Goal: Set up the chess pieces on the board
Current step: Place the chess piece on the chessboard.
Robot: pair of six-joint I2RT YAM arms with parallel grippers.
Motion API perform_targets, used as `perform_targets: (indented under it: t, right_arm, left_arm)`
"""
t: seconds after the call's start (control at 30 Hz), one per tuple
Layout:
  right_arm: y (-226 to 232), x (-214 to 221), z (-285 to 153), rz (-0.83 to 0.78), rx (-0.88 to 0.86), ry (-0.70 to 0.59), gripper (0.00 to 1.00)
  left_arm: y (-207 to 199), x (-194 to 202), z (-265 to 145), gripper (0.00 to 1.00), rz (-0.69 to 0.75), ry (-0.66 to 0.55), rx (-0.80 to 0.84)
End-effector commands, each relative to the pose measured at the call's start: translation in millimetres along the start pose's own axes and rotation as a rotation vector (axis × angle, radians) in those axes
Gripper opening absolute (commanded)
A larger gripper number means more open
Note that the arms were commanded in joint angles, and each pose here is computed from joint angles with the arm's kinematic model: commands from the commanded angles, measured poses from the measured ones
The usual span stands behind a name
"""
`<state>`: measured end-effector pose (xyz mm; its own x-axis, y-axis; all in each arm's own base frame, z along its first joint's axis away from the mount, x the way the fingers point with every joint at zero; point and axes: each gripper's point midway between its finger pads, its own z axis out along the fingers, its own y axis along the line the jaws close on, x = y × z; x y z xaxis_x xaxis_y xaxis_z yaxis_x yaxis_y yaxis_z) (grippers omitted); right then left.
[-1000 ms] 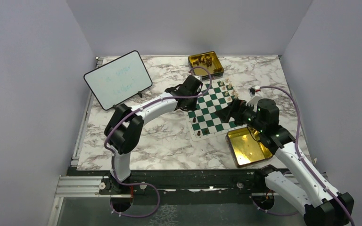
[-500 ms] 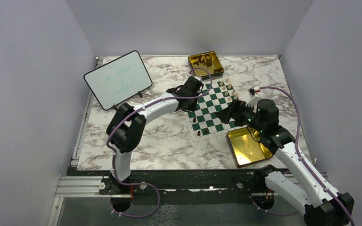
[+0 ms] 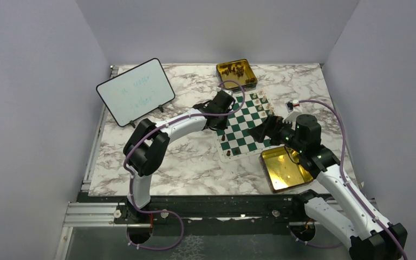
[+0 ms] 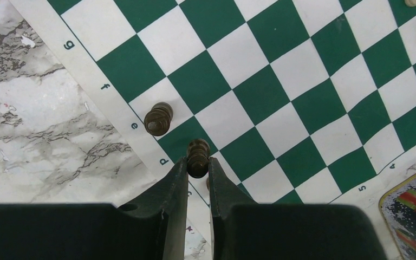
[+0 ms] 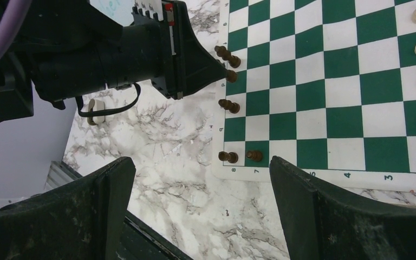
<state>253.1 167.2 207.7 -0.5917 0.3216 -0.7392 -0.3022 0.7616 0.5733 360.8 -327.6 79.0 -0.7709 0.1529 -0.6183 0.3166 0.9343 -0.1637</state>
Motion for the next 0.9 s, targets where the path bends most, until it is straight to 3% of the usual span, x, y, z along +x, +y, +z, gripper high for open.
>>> perform_targets:
  t: [0.0, 0.87]
  right_arm:
    - [-4, 1, -2, -0.015, 0.018, -0.008, 1.00]
    - [-2, 1, -5, -0.015, 0.014, -0.010, 1.00]
  left_arm:
    - [4, 9, 9, 0.09, 0.000, 0.008, -0.028]
    - [9, 21, 19, 0.11, 0.014, 0.026, -0.036]
